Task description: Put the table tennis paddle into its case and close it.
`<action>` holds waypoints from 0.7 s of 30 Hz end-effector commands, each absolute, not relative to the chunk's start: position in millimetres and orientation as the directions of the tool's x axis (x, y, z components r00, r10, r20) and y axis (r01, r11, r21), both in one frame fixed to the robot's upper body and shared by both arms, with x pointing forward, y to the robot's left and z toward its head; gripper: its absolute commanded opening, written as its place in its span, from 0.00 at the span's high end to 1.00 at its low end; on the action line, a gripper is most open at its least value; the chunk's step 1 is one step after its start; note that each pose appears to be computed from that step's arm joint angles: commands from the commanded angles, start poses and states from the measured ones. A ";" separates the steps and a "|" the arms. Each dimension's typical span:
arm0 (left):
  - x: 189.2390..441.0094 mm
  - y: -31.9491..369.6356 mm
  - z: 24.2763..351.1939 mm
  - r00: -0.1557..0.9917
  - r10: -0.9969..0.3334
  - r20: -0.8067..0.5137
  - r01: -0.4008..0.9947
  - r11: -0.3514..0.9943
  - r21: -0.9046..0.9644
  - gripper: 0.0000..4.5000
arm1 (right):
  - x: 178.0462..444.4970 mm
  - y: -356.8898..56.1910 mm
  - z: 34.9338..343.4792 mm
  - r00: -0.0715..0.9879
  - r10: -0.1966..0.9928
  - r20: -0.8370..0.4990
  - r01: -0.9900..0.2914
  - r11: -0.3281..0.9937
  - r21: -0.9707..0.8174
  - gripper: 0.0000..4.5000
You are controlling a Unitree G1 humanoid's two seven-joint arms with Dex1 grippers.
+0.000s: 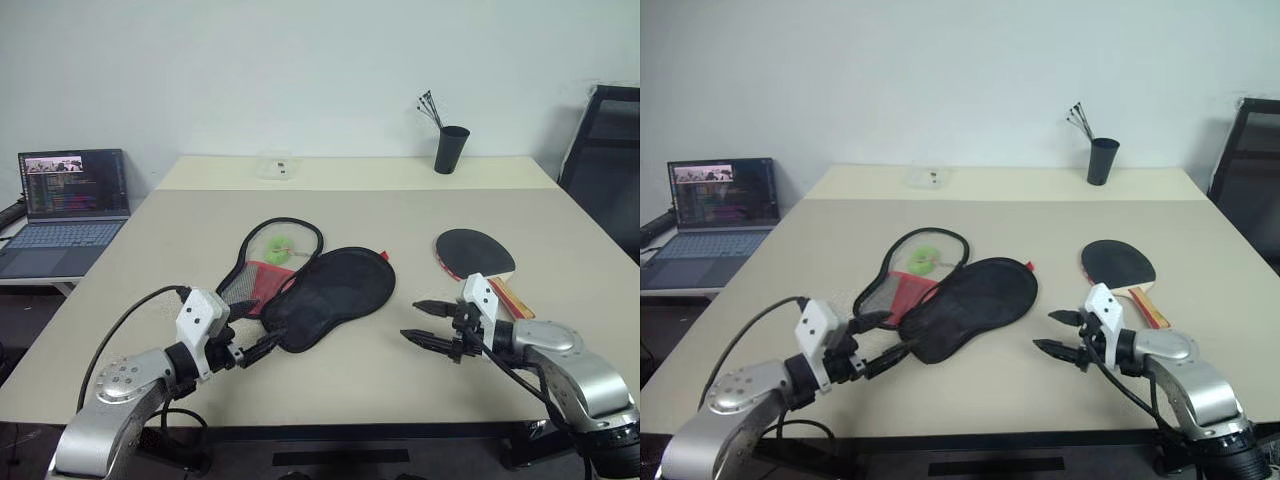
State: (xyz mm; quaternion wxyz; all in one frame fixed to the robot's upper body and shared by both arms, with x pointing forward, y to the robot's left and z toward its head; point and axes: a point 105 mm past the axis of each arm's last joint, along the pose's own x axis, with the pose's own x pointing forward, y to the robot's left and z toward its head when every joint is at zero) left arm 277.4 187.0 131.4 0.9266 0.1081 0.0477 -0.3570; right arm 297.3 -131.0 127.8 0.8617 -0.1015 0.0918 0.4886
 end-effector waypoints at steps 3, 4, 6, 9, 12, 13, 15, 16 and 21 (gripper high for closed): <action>287.0 181.1 132.7 0.738 -0.664 -0.122 0.673 0.712 0.197 0.10 | 301.7 -137.8 143.6 0.549 0.800 -0.244 -0.836 0.526 -0.157 0.24; 289.2 179.8 133.5 0.737 -0.666 -0.116 0.675 0.713 0.190 0.10 | 302.0 -137.2 147.3 0.554 0.799 -0.236 -0.833 0.533 -0.151 0.24; 291.8 176.0 137.3 0.714 -0.695 -0.090 0.699 0.697 0.160 0.10 | 302.1 -132.7 156.3 0.558 0.801 -0.217 -0.830 0.541 -0.136 0.24; 294.8 171.7 140.9 0.670 -0.739 -0.072 0.741 0.658 0.135 0.10 | 300.8 -128.9 163.3 0.571 0.796 -0.201 -0.819 0.569 -0.077 0.24; 300.5 172.2 152.9 0.662 -0.747 -0.050 0.745 0.651 0.143 0.10 | 300.2 -125.1 160.5 0.589 0.782 -0.202 -0.795 0.605 0.026 0.24; 301.4 173.2 156.9 0.661 -0.749 -0.047 0.746 0.649 0.151 0.10 | 301.2 -123.0 158.6 0.595 0.777 -0.204 -0.786 0.616 0.052 0.24; 302.8 176.4 163.8 0.658 -0.751 -0.046 0.747 0.644 0.167 0.10 | 306.4 -117.5 155.0 0.619 0.759 -0.202 -0.763 0.642 0.073 0.24; 302.6 180.4 164.8 0.658 -0.752 -0.048 0.747 0.643 0.170 0.10 | 308.6 -112.5 152.6 0.631 0.750 -0.197 -0.751 0.654 0.085 0.24; 312.3 181.6 175.5 0.661 -0.749 -0.039 0.743 0.647 0.175 0.10 | 322.5 -105.8 144.3 0.698 0.687 -0.201 -0.674 0.725 0.139 0.01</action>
